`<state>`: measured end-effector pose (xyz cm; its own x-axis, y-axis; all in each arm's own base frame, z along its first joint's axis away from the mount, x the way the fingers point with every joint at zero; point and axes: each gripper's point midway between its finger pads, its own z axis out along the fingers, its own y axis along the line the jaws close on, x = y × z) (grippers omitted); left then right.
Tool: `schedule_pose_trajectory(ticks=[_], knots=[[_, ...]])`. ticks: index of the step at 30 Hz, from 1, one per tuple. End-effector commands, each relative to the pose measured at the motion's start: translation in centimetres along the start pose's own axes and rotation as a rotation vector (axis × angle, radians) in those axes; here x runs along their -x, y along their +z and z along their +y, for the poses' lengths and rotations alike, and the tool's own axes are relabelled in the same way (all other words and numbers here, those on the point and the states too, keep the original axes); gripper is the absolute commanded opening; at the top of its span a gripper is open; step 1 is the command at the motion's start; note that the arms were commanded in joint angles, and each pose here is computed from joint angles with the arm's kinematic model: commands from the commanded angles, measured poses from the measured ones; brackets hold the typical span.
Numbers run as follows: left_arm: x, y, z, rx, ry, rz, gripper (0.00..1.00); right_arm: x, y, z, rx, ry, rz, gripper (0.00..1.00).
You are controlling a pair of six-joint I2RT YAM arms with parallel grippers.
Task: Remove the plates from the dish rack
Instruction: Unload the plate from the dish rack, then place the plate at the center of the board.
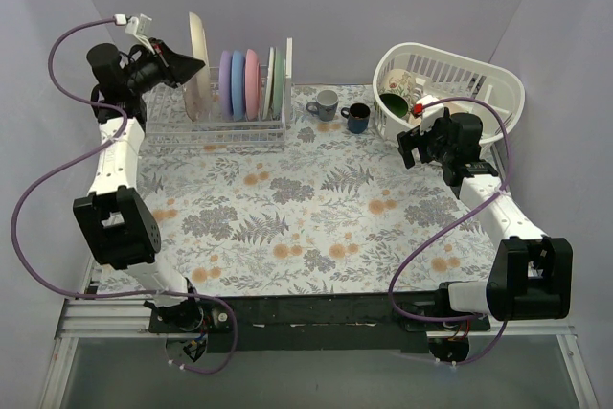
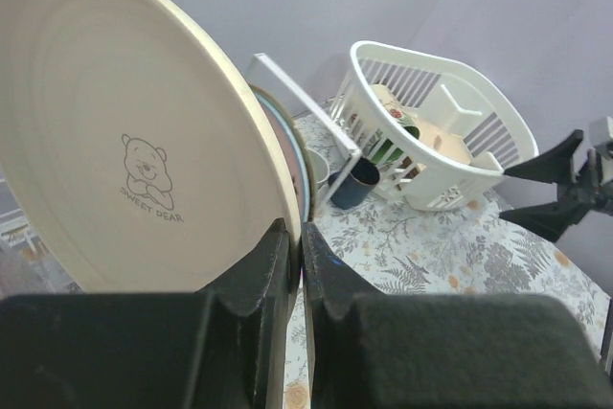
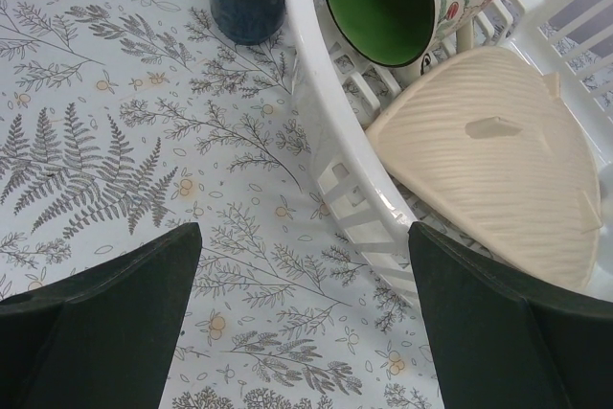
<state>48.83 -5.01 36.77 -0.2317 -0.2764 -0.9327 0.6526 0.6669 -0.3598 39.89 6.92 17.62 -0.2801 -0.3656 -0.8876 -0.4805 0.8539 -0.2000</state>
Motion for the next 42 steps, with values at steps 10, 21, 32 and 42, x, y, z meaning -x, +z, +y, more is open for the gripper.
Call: schedule_pose_trajectory(ticks=[10,21,32,42], knots=[[-6.4,0.6,-11.9,0.001,0.525,0.238,0.00,2.0,-1.0,-0.9,-0.041,-0.002,-0.045,0.96],[-20.6,2.4,-17.5,-0.050,0.731,0.533,0.00,6.2,-3.4,-0.7,-0.013,0.038,-0.074,0.95],[-33.1,2.7,-25.1,-0.160,0.976,0.744,0.00,2.8,-6.1,1.7,0.037,0.013,-0.004,0.93],[-39.3,4.7,-30.6,-0.285,1.149,0.734,0.00,0.1,-6.1,-2.1,-0.224,0.121,0.054,0.93]])
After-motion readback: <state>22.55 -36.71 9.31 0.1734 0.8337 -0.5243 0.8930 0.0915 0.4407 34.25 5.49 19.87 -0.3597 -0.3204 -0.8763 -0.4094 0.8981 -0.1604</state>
